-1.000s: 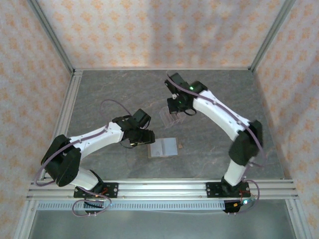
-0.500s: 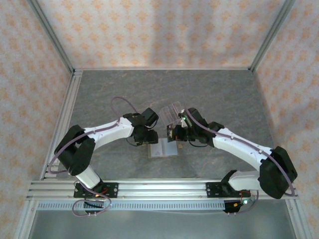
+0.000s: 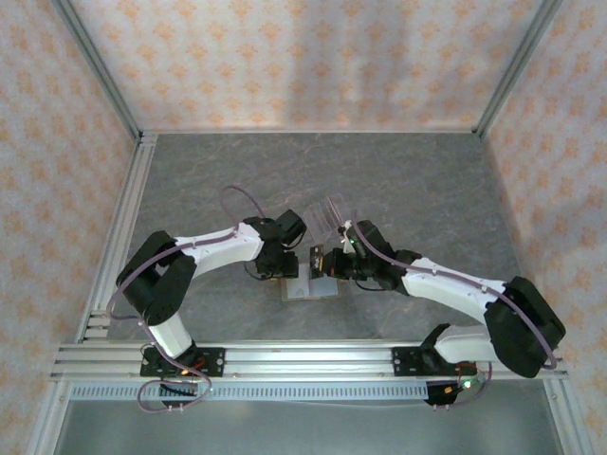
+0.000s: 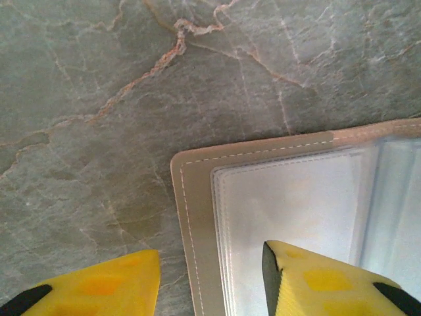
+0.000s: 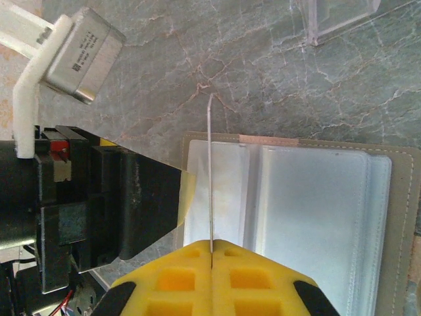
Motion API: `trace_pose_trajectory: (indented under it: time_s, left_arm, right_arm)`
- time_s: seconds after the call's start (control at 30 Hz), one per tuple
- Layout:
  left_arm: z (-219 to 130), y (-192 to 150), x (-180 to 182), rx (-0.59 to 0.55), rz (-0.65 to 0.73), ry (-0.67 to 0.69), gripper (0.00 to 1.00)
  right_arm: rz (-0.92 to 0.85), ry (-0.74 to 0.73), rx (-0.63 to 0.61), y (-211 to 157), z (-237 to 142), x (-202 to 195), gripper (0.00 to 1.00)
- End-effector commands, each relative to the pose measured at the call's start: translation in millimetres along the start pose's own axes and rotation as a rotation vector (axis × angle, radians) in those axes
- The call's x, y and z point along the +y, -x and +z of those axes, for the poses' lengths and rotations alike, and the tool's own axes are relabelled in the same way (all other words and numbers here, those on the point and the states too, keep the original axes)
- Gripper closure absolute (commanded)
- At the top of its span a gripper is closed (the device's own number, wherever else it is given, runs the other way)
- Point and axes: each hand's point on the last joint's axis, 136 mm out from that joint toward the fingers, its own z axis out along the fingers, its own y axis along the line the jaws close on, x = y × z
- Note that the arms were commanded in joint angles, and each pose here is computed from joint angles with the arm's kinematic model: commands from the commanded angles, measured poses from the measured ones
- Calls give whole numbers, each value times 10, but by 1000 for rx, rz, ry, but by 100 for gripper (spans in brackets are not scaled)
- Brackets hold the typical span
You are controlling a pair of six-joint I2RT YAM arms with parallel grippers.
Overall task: Put the credit cards into the card holder
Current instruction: Insert the credit card into the card slot.
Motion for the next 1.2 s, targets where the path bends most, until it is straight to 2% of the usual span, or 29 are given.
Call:
trace_pose_trajectory:
  time_s: [0.0,0.57,1.17]
  left_arm:
    - [34,-77,108,16,12,57,55]
    - [42,-126,161,26,12,69,61]
    - [39,-120,149,28,16,69,62]
  right_arm:
    - [3,33,-8,2,86,24,100]
    - [14,11,26,-111,297,-149,100]
    - [-18,-13,18,-95,254,-169,100]
